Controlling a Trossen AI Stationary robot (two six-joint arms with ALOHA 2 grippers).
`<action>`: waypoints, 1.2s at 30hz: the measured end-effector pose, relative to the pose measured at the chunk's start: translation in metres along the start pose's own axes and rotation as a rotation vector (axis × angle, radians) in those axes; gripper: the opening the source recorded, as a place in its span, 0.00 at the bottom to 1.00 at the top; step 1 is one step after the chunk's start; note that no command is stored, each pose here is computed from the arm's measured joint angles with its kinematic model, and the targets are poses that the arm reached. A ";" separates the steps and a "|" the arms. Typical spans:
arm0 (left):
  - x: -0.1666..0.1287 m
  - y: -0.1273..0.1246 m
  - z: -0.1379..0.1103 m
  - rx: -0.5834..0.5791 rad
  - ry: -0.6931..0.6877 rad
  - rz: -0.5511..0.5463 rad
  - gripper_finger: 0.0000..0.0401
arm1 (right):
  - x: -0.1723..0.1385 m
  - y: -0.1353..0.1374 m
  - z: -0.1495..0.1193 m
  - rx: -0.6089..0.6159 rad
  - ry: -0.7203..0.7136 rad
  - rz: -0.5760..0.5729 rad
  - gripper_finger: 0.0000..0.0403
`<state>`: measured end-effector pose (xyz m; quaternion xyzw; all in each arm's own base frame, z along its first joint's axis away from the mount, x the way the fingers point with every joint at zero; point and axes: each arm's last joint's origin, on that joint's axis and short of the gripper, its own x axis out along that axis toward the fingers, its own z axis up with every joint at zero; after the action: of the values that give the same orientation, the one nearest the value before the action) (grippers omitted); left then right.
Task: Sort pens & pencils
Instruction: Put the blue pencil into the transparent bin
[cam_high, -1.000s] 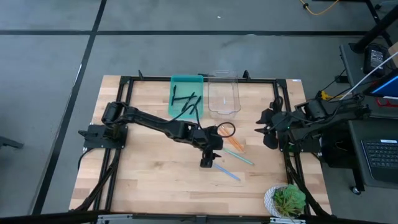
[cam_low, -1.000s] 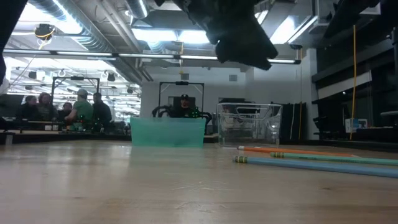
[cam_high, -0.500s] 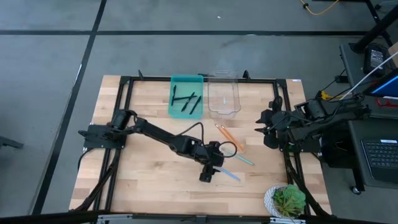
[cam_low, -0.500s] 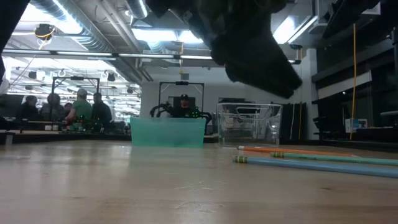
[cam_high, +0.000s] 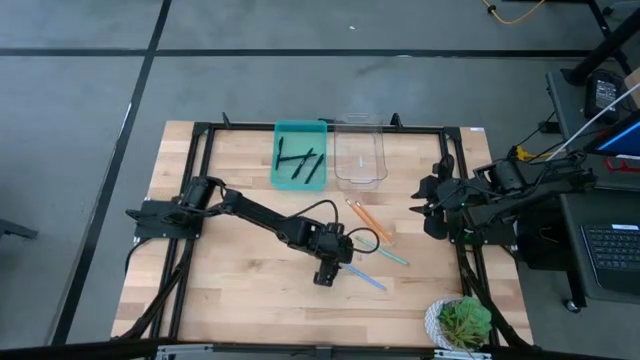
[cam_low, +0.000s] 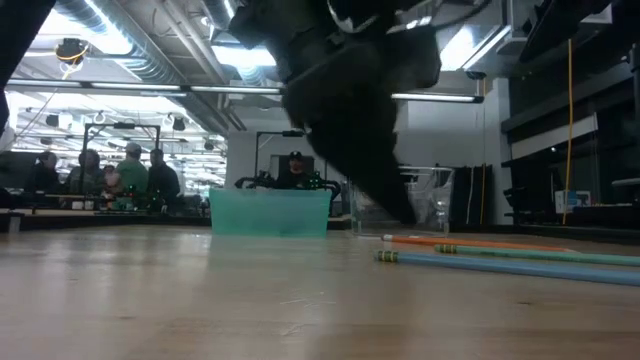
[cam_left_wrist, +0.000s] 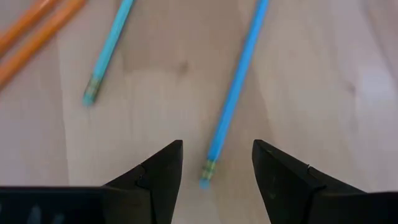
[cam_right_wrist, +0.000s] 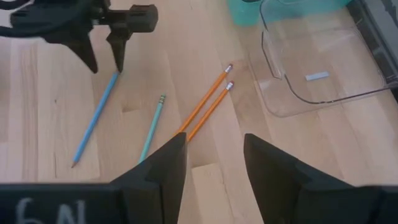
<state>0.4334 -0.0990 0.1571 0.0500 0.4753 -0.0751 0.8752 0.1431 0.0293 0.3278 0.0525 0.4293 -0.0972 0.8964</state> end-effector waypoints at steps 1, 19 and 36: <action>0.000 0.000 -0.001 -0.009 0.007 0.001 0.47 | 0.000 0.000 0.000 0.000 0.000 0.000 0.40; 0.020 0.011 -0.012 -0.042 0.079 -0.044 0.46 | 0.000 0.000 0.000 -0.003 -0.001 0.000 0.40; 0.021 0.008 -0.013 -0.004 0.082 -0.044 0.17 | 0.000 0.000 0.000 -0.005 0.000 0.000 0.40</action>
<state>0.4357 -0.0906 0.1323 0.0410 0.5121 -0.0914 0.8531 0.1431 0.0293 0.3278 0.0502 0.4295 -0.0959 0.8966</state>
